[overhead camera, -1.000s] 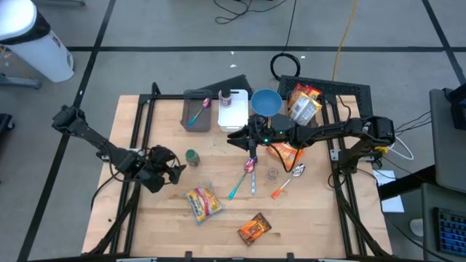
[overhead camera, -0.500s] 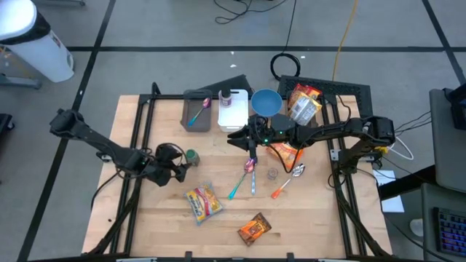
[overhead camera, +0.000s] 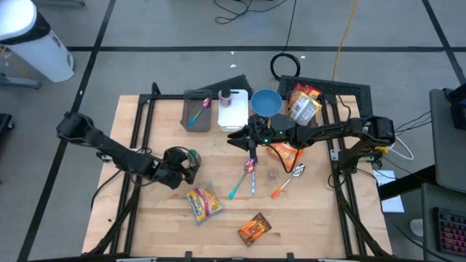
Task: Pick & Place Food Item
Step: Put the green seasoning bottle into the white bin
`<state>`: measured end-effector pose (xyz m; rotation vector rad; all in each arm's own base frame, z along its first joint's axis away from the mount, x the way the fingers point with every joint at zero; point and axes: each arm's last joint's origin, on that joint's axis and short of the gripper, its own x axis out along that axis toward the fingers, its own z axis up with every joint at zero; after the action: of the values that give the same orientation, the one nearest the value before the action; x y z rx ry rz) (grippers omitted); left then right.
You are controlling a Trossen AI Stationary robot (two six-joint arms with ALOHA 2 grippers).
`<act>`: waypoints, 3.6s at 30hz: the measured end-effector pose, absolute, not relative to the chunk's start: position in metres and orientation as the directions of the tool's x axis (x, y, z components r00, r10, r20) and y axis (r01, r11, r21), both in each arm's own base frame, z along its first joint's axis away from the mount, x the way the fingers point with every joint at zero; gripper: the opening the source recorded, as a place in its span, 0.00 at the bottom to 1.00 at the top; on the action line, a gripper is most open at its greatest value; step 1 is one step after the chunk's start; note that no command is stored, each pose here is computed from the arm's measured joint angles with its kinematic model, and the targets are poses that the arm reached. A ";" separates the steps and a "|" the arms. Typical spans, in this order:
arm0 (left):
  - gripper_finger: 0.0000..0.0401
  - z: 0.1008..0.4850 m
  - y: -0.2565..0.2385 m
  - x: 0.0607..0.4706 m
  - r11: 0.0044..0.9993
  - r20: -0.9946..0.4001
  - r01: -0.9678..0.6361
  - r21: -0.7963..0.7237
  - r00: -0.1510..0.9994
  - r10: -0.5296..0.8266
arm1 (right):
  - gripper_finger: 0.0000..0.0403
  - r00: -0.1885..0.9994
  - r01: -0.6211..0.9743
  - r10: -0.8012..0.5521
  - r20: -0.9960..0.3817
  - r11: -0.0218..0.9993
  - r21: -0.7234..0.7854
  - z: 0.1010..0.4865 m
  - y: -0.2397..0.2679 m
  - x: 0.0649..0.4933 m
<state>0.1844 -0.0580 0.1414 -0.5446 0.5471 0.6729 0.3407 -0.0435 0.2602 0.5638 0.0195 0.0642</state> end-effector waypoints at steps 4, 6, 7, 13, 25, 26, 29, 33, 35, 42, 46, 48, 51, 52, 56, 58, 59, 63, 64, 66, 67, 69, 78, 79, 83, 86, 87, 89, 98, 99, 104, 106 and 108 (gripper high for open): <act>0.87 0.134 -0.057 0.189 0.647 -0.633 -0.713 -0.269 0.637 0.439 | 0.35 0.998 -0.055 0.066 -0.001 0.843 0.535 0.260 -0.044 0.341; 0.87 0.130 -0.056 0.192 0.640 -0.637 -0.722 -0.264 0.628 0.446 | 0.35 0.998 -0.056 0.066 -0.001 0.843 0.535 0.260 -0.044 0.341; 0.87 0.129 -0.055 0.192 0.633 -0.640 -0.728 -0.262 0.622 0.451 | 0.35 0.998 -0.056 0.066 -0.001 0.843 0.535 0.260 -0.044 0.341; 0.87 0.123 -0.050 0.195 0.594 -0.650 -0.759 -0.266 0.597 0.471 | 0.35 0.998 -0.054 0.066 -0.004 0.843 0.535 0.260 -0.044 0.341; 0.87 0.124 -0.040 0.199 0.573 -0.644 -0.778 -0.258 0.580 0.498 | 0.35 0.998 -0.050 0.066 -0.011 0.843 0.536 0.259 -0.044 0.341; 0.87 0.124 -0.039 0.199 0.571 -0.645 -0.780 -0.257 0.578 0.499 | 0.35 0.998 -0.050 0.066 -0.011 0.843 0.536 0.259 -0.044 0.341; 0.87 0.124 -0.037 0.199 0.570 -0.655 -0.780 -0.258 0.575 0.490 | 0.35 0.998 -0.050 0.066 -0.011 0.843 0.536 0.259 -0.044 0.341; 0.82 0.123 -0.037 0.200 0.583 -0.664 -0.774 -0.247 0.574 0.480 | 0.35 0.998 -0.050 0.066 -0.012 0.843 0.535 0.259 -0.044 0.341; 0.76 0.123 -0.037 0.200 0.585 -0.667 -0.772 -0.248 0.574 0.475 | 0.35 0.998 -0.050 0.066 -0.012 0.843 0.535 0.259 -0.044 0.341; 0.52 0.125 -0.038 0.203 0.611 -0.656 -0.744 -0.269 0.606 0.449 | 0.35 0.998 -0.043 0.066 -0.024 0.843 0.535 0.258 -0.044 0.341; 0.51 0.127 -0.039 0.206 0.627 -0.651 -0.722 -0.291 0.630 0.424 | 0.35 0.998 -0.042 0.066 -0.025 0.843 0.535 0.258 -0.044 0.341; 0.51 0.127 -0.039 0.207 0.621 -0.657 -0.720 -0.310 0.634 0.407 | 0.35 0.998 -0.042 0.066 -0.025 0.843 0.536 0.258 -0.044 0.341; 0.51 0.130 -0.037 0.210 0.623 -0.663 -0.694 -0.361 0.661 0.353 | 0.35 0.998 -0.042 0.066 -0.024 0.843 0.536 0.258 -0.044 0.341; 0.51 0.131 -0.037 0.211 0.633 -0.663 -0.677 -0.376 0.674 0.326 | 0.35 0.998 -0.042 0.066 -0.024 0.843 0.536 0.258 -0.044 0.341; 0.51 0.148 -0.033 0.218 0.679 -0.612 -0.553 -0.483 0.768 0.190 | 0.35 0.998 -0.043 0.066 -0.024 0.843 0.536 0.258 -0.044 0.341; 0.51 0.160 -0.031 0.220 0.701 -0.569 -0.476 -0.531 0.813 0.122 | 0.35 0.997 -0.045 0.068 -0.023 0.844 0.535 0.258 -0.044 0.341; 0.51 0.166 -0.029 0.221 0.709 -0.549 -0.441 -0.551 0.831 0.091 | 0.35 0.997 -0.045 0.068 -0.023 0.844 0.535 0.258 -0.044 0.341; 0.51 0.194 -0.020 0.221 0.735 -0.469 -0.308 -0.604 0.883 -0.015 | 0.35 0.993 -0.089 0.115 -0.016 0.846 0.526 0.259 -0.042 0.341; 0.51 0.200 -0.018 0.220 0.739 -0.453 -0.281 -0.612 0.891 -0.036 | 0.35 0.991 -0.105 0.133 -0.015 0.844 0.526 0.259 -0.042 0.341; 0.51 0.214 -0.013 0.220 0.744 -0.425 -0.234 -0.625 0.902 -0.074 | 0.35 0.986 -0.131 0.168 -0.021 0.835 0.534 0.260 -0.041 0.341; 0.51 0.220 -0.010 0.220 0.750 -0.421 -0.218 -0.625 0.903 -0.088 | 0.35 0.983 -0.142 0.181 -0.021 0.831 0.538 0.261 -0.040 0.342; 0.51 0.232 -0.006 0.220 0.764 -0.440 -0.207 -0.612 0.891 -0.110 | 0.35 0.978 -0.162 0.207 -0.025 0.831 0.532 0.265 -0.040 0.344; 0.51 0.293 0.007 0.229 0.874 -0.479 -0.120 -0.471 0.867 -0.139 | 0.35 0.970 -0.158 0.225 -0.096 0.875 0.457 0.291 -0.041 0.354; 0.51 0.298 0.008 0.231 0.881 -0.483 -0.117 -0.458 0.865 -0.136 | 0.35 0.971 -0.155 0.219 -0.092 0.878 0.453 0.292 -0.042 0.355; 0.51 0.309 0.011 0.241 0.904 -0.521 -0.117 -0.412 0.844 -0.128 | 0.35 0.981 -0.129 0.181 -0.071 0.877 0.463 0.297 -0.047 0.355; 0.51 0.311 0.012 0.251 0.914 -0.551 -0.110 -0.391 0.824 -0.136 | 0.36 0.984 -0.119 0.167 -0.063 0.877 0.465 0.298 -0.051 0.355; 0.51 0.311 0.012 0.255 0.916 -0.558 -0.101 -0.389 0.817 -0.147 | 0.37 0.984 -0.116 0.165 -0.064 0.874 0.472 0.298 -0.052 0.355; 0.51 0.312 0.012 0.264 0.918 -0.558 -0.076 -0.388 0.812 -0.168 | 0.40 0.984 -0.115 0.167 -0.064 0.866 0.487 0.298 -0.051 0.355; 0.51 0.316 0.019 0.291 0.935 -0.592 -0.023 -0.354 0.779 -0.205 | 0.61 0.985 -0.138 0.173 -0.014 0.833 0.536 0.303 -0.051 0.355; 0.51 0.315 0.021 0.293 0.933 -0.593 -0.021 -0.358 0.777 -0.210 | 0.63 0.985 -0.147 0.174 0.000 0.829 0.540 0.305 -0.051 0.355; 0.52 0.317 0.031 0.294 0.926 -0.582 -0.027 -0.375 0.785 -0.213 | 0.70 0.974 -0.213 0.221 0.049 0.819 0.533 0.310 -0.049 0.355; 0.52 0.317 0.034 0.294 0.922 -0.575 -0.027 -0.386 0.789 -0.218 | 0.71 0.973 -0.219 0.226 0.054 0.819 0.531 0.310 -0.049 0.355; 0.52 0.317 0.037 0.294 0.915 -0.570 -0.019 -0.402 0.787 -0.234 | 0.71 0.973 -0.215 0.225 0.047 0.823 0.526 0.309 -0.049 0.355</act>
<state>0.2936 0.0365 0.3175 -0.4051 0.6582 -0.1192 0.3546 -0.0489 0.3095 0.5573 0.0175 0.2341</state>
